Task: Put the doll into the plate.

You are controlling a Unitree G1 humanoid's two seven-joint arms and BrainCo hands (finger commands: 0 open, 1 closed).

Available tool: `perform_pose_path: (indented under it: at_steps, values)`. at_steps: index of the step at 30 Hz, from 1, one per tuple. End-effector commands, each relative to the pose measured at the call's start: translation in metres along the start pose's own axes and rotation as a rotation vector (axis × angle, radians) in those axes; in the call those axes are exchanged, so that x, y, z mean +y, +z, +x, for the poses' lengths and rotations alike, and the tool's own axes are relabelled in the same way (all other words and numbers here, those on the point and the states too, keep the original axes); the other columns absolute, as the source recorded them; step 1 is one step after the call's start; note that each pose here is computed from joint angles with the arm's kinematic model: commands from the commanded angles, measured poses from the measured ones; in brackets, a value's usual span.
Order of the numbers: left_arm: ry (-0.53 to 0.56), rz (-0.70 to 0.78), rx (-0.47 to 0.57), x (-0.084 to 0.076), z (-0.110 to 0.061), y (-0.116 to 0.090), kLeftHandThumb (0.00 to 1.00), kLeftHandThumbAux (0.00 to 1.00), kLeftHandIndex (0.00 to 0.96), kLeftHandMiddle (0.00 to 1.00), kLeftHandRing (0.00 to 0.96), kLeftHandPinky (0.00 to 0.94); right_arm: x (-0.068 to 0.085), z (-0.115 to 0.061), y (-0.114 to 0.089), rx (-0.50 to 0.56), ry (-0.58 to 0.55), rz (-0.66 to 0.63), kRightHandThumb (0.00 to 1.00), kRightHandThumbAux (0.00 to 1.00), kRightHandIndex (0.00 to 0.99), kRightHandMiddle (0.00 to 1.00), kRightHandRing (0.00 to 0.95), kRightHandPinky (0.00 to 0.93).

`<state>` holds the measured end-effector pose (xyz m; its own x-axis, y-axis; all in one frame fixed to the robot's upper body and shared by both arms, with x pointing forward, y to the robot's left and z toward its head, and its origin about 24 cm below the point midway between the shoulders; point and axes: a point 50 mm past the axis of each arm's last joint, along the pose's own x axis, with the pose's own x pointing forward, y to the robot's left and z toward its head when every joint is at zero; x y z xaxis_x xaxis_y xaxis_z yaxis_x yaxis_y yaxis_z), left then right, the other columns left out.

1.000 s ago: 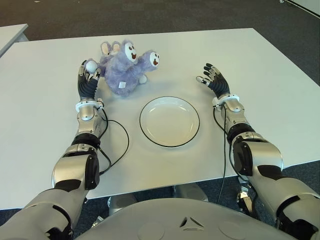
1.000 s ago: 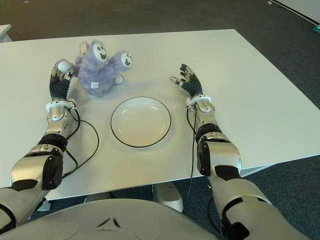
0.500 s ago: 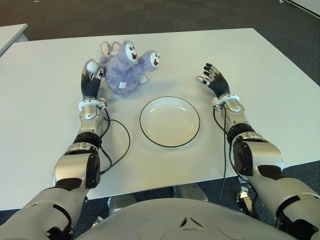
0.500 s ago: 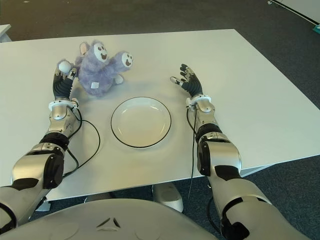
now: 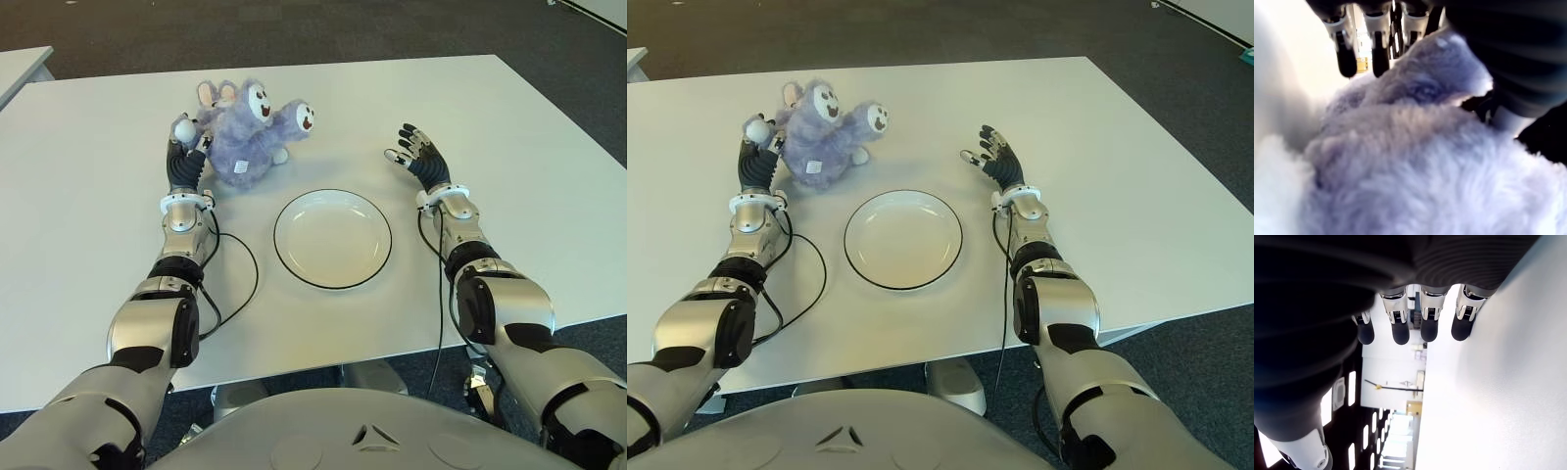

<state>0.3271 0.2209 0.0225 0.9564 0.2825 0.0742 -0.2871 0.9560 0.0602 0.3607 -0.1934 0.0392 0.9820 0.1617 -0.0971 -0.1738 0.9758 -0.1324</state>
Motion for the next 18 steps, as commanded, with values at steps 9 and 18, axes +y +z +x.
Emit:
perform_pose_path:
  at_steps: [9, 18]
  values:
    - [-0.045, 0.005, 0.166, -0.0134, -0.0364, -0.0438, 0.405, 0.55, 0.0, 0.135, 0.173, 0.126, 0.0172, -0.0235, -0.0537, 0.224, 0.052, 0.055, 0.148, 0.714, 0.011, 0.033, 0.029, 0.047]
    - [-0.053, 0.01, 0.144, -0.017, -0.0338, -0.0399, 0.407, 0.56, 0.0, 0.098, 0.134, 0.124, 0.0178, -0.0233, -0.0537, 0.225, 0.053, 0.054, 0.143, 0.711, 0.011, 0.032, 0.028, 0.047]
